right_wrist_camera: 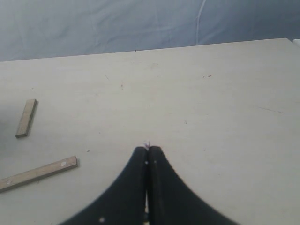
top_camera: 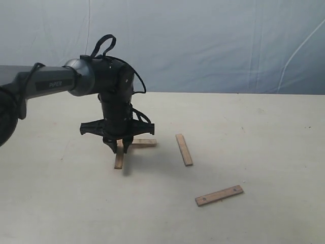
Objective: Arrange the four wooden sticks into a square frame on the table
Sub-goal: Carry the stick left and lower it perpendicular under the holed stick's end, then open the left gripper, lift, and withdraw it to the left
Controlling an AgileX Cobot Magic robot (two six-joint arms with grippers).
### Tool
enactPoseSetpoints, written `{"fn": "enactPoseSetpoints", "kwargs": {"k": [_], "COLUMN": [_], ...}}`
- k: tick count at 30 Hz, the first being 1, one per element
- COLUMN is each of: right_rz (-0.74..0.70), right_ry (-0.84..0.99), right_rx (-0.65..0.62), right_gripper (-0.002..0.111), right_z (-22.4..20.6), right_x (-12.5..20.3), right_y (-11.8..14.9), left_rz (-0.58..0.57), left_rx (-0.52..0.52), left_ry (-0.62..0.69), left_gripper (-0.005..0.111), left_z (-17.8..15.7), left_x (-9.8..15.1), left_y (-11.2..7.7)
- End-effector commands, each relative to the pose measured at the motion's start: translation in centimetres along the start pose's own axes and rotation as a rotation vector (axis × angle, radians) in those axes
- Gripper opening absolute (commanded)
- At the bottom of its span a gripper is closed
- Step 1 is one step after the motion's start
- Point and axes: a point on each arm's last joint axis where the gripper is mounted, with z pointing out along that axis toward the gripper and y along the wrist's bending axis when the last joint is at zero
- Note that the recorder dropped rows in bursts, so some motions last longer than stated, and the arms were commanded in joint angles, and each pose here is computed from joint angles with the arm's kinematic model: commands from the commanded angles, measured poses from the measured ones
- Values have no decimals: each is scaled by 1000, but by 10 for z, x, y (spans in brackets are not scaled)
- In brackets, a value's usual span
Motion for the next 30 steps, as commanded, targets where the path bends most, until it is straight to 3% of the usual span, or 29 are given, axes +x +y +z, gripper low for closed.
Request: {"fn": "enactPoseSetpoints", "kwargs": {"k": [1,8,11,15,19,21,23,27,30], "right_rz": [-2,-2,-2,-4,-4,-4,-4,-4,-4], "right_ry": [-9,-9,-9,-6,-6,-6,-6,-6,-6], "right_rx": [0,0,0,1,1,1,1,1,1], "right_gripper": [-1,-1,-1,-1,-1,-1,-1,-1,-1], "right_z": [0,0,0,0,0,0,0,0,0], "right_x": [0,0,0,0,0,0,0,0,0], "right_y": [0,0,0,0,0,0,0,0,0], "left_rz": [39,39,39,59,68,92,106,129,138], "left_rx": [10,8,8,5,-6,-13,-21,-54,-63], "left_ry": [-9,-10,-10,-4,22,32,21,-43,-76], "left_gripper": [0,4,16,44,62,58,47,1,0], "left_z": [1,1,1,1,-3,-11,-25,-68,-88], "left_x": [-4,-5,-5,-5,-4,-4,-3,0,9], "left_y": [7,9,9,9,10,11,13,24,35]}}
